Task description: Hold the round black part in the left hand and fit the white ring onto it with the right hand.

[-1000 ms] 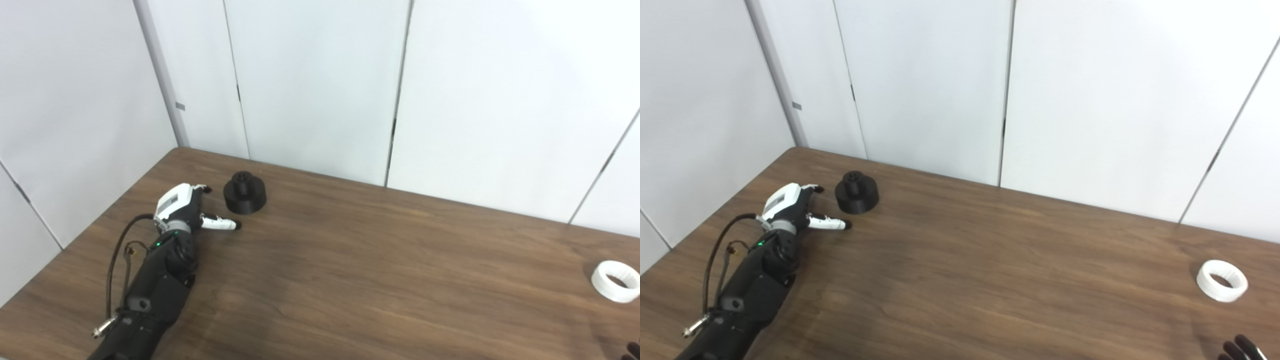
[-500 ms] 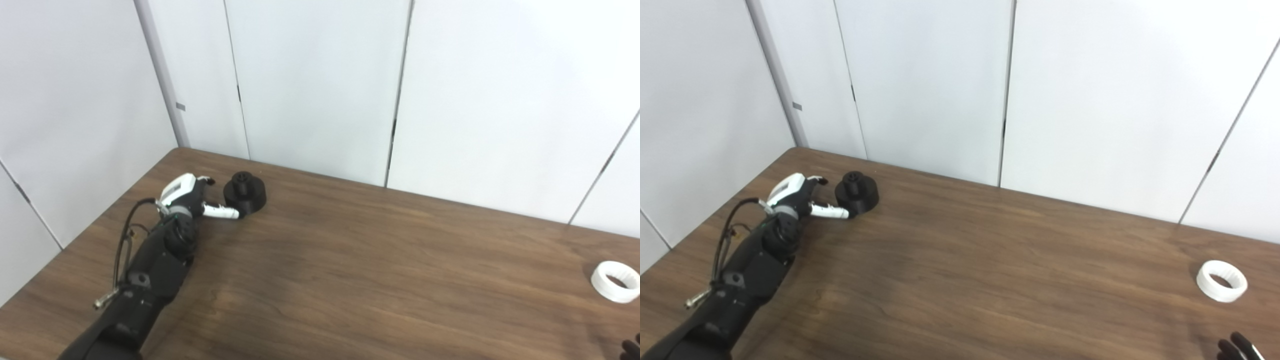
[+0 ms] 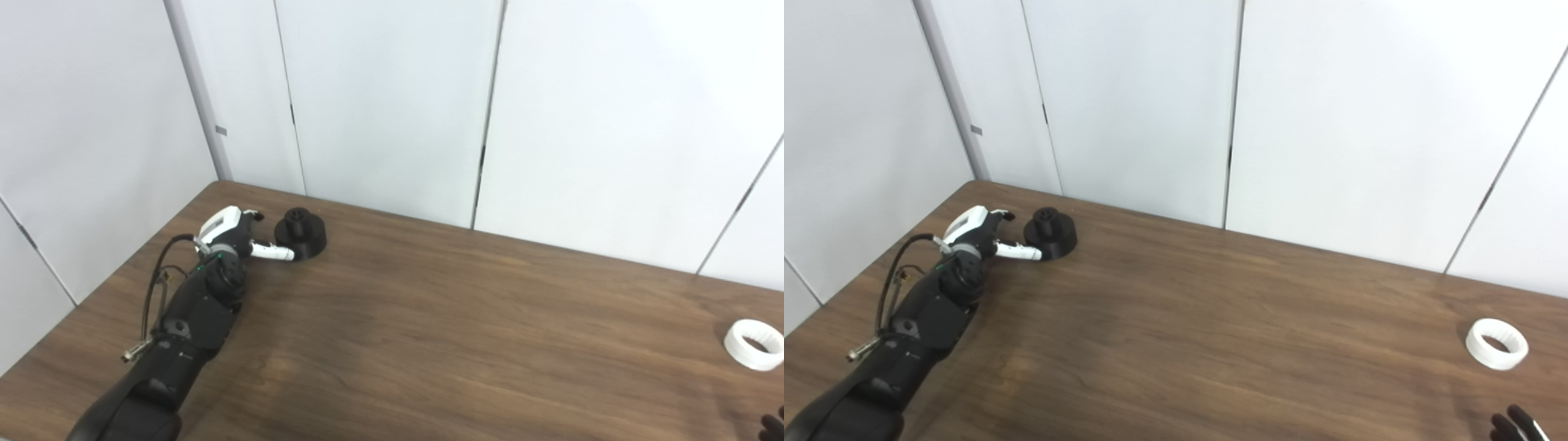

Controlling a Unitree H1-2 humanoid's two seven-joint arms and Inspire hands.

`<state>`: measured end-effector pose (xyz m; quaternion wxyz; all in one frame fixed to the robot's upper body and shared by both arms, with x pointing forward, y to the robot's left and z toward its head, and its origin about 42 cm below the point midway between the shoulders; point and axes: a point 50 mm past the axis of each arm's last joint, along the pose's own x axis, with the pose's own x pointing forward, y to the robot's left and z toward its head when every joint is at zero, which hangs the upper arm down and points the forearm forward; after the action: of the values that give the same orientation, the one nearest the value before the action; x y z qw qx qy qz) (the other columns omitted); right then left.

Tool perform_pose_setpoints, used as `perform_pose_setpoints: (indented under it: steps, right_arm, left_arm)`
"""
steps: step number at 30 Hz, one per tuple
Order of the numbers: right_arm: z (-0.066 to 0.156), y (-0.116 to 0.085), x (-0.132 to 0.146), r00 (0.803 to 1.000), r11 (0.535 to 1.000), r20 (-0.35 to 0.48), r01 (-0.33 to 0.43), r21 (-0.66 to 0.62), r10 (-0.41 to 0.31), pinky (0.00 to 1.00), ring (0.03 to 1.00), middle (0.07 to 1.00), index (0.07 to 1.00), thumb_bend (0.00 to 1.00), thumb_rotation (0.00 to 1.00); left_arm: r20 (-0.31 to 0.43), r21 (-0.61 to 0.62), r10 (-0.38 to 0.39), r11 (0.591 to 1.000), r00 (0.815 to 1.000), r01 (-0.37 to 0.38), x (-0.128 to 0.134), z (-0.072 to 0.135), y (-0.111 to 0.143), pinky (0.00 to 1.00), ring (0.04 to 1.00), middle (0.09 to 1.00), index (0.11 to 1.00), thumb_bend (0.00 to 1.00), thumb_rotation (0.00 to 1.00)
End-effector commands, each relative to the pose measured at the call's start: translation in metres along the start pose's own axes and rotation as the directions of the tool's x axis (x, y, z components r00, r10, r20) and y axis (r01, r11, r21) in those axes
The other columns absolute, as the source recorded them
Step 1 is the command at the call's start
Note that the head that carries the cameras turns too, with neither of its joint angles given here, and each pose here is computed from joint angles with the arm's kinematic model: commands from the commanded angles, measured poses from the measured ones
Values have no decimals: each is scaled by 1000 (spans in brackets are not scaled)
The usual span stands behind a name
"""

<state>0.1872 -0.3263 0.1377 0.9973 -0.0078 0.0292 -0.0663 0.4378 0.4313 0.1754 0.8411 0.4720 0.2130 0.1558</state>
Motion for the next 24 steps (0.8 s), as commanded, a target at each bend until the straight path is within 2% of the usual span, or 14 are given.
perform_pose_setpoints:
  steps: [1,3,7,13,19,24]
  right_arm:
    - [12,0,2,998,1000,58,3,-8,-2,857,921,895,905,809,966]
    - [11,0,3,998,1000,61,3,-7,-3,849,916,894,906,809,963]
    - [11,0,3,998,1000,63,-1,-4,1,935,921,902,913,808,971]
    - [13,0,2,998,1000,60,1,-4,-1,989,936,908,919,799,978]
    - [12,0,2,998,1000,65,0,-1,0,972,935,912,922,804,974]
    - [13,1,2,998,1000,66,5,-9,-5,998,938,907,923,809,980]
  left_arm:
    - [46,-11,32,999,998,-32,7,22,18,905,978,963,878,1000,388]
    - [49,-10,29,1000,998,-29,6,23,17,914,979,963,877,1000,397]
    - [60,-24,28,999,998,-27,5,25,15,949,987,963,864,1000,371]
    - [114,10,47,999,992,-48,0,27,7,990,984,950,818,1000,352]
    - [130,46,40,998,991,-47,-2,32,2,1000,997,956,817,1000,357]
    - [137,59,43,997,990,-51,0,36,1,1000,1000,960,820,1000,354]
